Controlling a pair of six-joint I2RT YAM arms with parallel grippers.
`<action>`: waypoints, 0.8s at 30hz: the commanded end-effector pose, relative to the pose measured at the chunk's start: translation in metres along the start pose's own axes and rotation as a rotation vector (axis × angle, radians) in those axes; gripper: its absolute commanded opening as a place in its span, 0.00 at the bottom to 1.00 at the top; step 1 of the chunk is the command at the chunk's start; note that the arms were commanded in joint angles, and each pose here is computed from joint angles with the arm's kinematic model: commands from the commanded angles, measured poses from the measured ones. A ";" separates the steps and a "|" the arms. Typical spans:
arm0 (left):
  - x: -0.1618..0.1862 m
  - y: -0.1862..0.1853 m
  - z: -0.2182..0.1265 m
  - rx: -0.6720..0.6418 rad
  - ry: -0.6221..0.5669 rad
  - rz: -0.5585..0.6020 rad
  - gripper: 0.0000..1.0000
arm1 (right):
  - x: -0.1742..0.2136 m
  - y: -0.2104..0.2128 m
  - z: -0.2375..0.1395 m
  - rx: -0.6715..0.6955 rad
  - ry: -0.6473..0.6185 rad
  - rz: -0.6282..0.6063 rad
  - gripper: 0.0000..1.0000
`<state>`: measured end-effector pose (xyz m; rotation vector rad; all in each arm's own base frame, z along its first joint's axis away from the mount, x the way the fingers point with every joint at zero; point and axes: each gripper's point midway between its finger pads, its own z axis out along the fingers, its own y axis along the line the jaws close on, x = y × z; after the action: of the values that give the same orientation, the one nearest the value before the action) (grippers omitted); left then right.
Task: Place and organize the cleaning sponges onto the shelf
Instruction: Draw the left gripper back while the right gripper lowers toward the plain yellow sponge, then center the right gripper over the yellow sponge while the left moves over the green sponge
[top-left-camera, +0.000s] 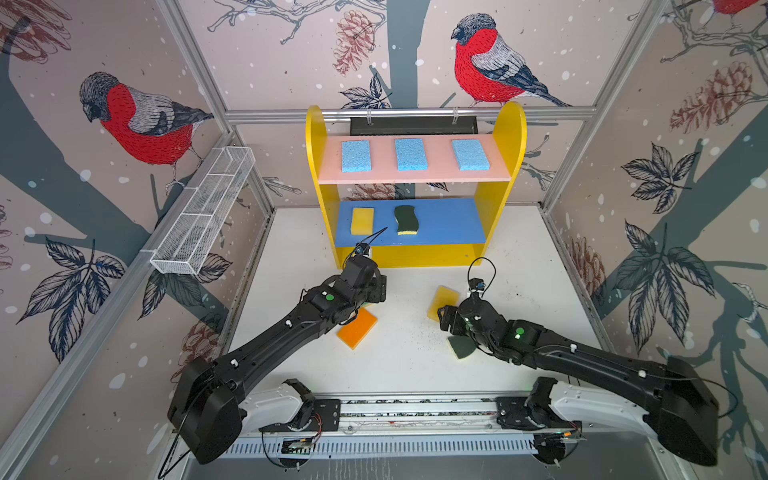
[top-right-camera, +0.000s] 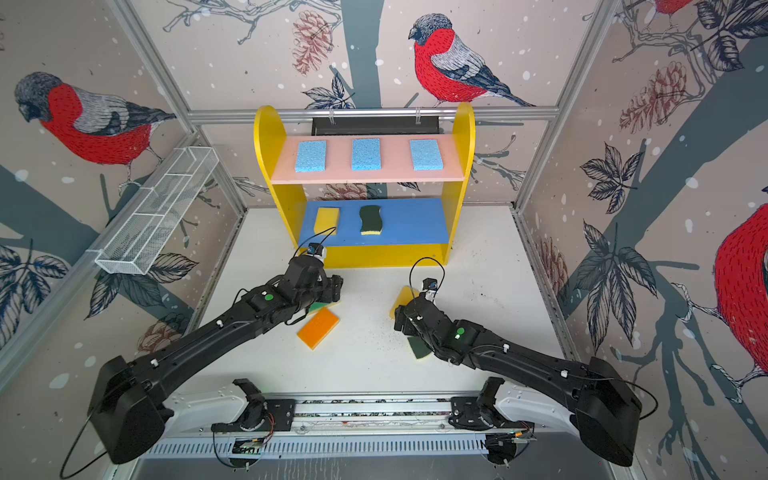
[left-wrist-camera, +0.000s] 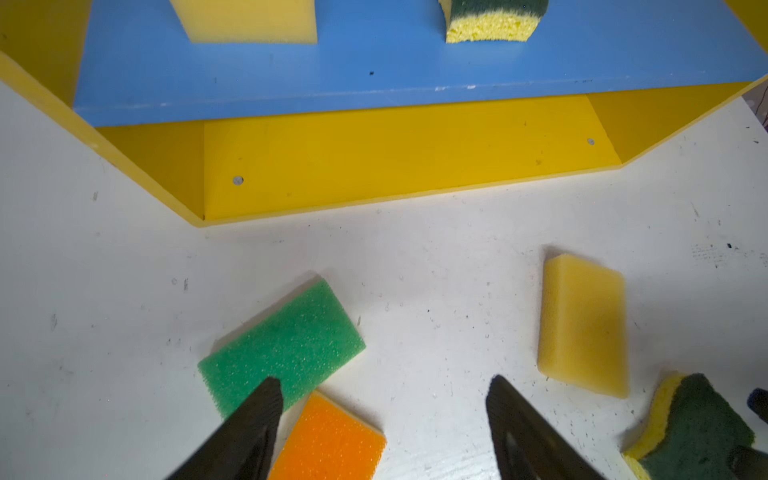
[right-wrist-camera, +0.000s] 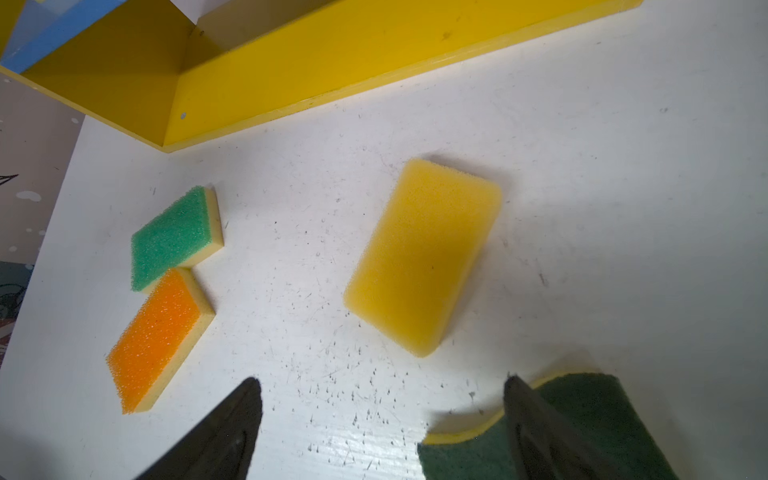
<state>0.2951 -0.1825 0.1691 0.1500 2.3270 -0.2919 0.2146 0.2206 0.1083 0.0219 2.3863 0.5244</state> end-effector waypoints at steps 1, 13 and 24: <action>0.013 0.002 -0.002 0.012 0.017 -0.024 0.79 | -0.007 0.006 0.005 0.006 -0.030 0.026 0.91; 0.006 0.004 0.008 0.000 -0.051 -0.001 0.79 | -0.004 0.003 0.035 0.179 0.030 0.072 0.93; 0.005 0.003 0.017 0.017 -0.077 -0.064 0.79 | 0.015 -0.005 0.061 0.299 0.126 0.141 0.97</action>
<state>0.2990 -0.1788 0.1510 0.0947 2.2839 -0.3027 0.2431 0.2431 0.0610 0.2548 2.5556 0.2662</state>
